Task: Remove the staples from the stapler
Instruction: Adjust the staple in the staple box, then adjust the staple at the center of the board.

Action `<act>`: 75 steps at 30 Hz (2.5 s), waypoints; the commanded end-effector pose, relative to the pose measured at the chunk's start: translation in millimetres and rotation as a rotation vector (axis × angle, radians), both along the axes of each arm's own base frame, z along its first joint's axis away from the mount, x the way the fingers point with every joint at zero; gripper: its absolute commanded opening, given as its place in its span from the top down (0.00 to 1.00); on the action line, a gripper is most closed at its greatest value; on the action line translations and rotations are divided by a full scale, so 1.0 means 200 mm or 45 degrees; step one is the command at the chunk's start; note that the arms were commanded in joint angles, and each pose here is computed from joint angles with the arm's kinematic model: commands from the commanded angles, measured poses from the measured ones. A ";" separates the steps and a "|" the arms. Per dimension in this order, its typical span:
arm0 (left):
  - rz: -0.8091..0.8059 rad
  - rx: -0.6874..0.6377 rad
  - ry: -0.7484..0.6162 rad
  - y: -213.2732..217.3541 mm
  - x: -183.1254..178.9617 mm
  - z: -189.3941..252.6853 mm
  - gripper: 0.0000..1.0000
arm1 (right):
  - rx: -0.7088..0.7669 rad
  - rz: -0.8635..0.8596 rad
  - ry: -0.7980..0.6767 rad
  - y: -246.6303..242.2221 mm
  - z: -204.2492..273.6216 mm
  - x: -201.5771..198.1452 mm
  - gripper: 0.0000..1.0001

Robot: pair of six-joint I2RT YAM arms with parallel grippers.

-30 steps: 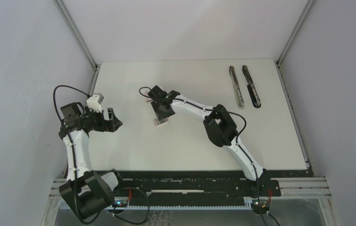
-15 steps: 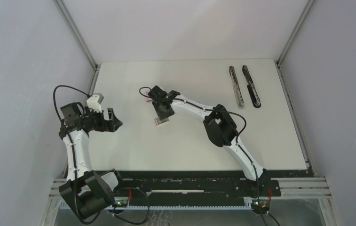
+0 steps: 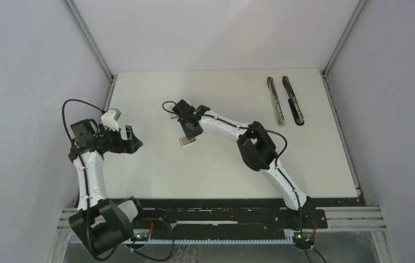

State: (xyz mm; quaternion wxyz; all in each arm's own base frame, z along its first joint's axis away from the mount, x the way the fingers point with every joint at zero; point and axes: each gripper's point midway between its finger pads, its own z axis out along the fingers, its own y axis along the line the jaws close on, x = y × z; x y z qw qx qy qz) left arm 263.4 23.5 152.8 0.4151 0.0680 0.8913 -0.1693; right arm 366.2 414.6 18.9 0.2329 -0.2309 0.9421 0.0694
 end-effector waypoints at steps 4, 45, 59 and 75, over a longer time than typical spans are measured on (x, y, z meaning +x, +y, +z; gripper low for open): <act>-0.028 0.005 -0.020 -0.01 0.00 -0.02 0.00 | 0.001 0.013 -0.047 0.02 0.05 0.03 0.78; -0.035 -0.003 -0.032 -0.02 0.00 -0.01 0.00 | 0.062 0.237 -0.287 -0.37 0.72 0.18 0.50; -0.038 0.000 -0.042 -0.02 0.00 0.00 0.00 | 0.145 -0.084 -0.035 -0.84 0.40 0.17 0.51; -0.035 -0.001 -0.030 -0.02 0.00 -0.01 0.00 | 0.109 -0.123 0.076 -0.87 0.18 0.23 0.64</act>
